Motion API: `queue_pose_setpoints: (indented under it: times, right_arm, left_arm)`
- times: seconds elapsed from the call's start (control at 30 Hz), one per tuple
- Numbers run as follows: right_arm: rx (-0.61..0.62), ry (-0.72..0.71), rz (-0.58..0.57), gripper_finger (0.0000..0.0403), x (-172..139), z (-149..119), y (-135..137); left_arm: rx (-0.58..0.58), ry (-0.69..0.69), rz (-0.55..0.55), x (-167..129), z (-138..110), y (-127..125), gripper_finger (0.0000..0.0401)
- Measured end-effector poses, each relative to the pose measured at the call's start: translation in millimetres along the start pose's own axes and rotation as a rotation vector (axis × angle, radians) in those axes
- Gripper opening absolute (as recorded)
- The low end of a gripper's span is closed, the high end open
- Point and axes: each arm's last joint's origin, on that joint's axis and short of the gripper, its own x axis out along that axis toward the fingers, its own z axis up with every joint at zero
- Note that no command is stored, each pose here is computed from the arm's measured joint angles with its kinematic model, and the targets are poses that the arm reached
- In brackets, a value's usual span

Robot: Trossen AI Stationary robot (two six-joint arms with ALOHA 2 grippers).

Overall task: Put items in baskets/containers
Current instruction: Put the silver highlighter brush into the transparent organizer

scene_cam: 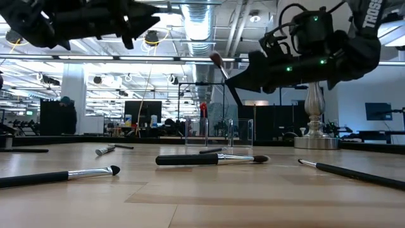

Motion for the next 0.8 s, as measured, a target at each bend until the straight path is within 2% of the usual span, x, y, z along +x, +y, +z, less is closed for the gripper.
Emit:
queue_pose_setpoints:
  times: [0.13,0.43,0.8]
  right_arm:
    - [-0.011,-0.023,-0.055,0.0046,3.9,1.0,-17.1]
    - [0.038,-0.075,-0.027,0.0047,9.7,0.6,-57.8]
    - [0.06,-0.077,-0.12,0.0047,9.8,-1.8,-85.1]
  left_arm:
    - [0.008,0.016,0.026,-0.4,-1.2,6.4,0.0149]
    - [0.005,0.018,0.03,-0.1,-2.0,7.4,0.0149]
    - [-0.036,0.098,0.034,7.7,-22.5,4.0,0.0149]
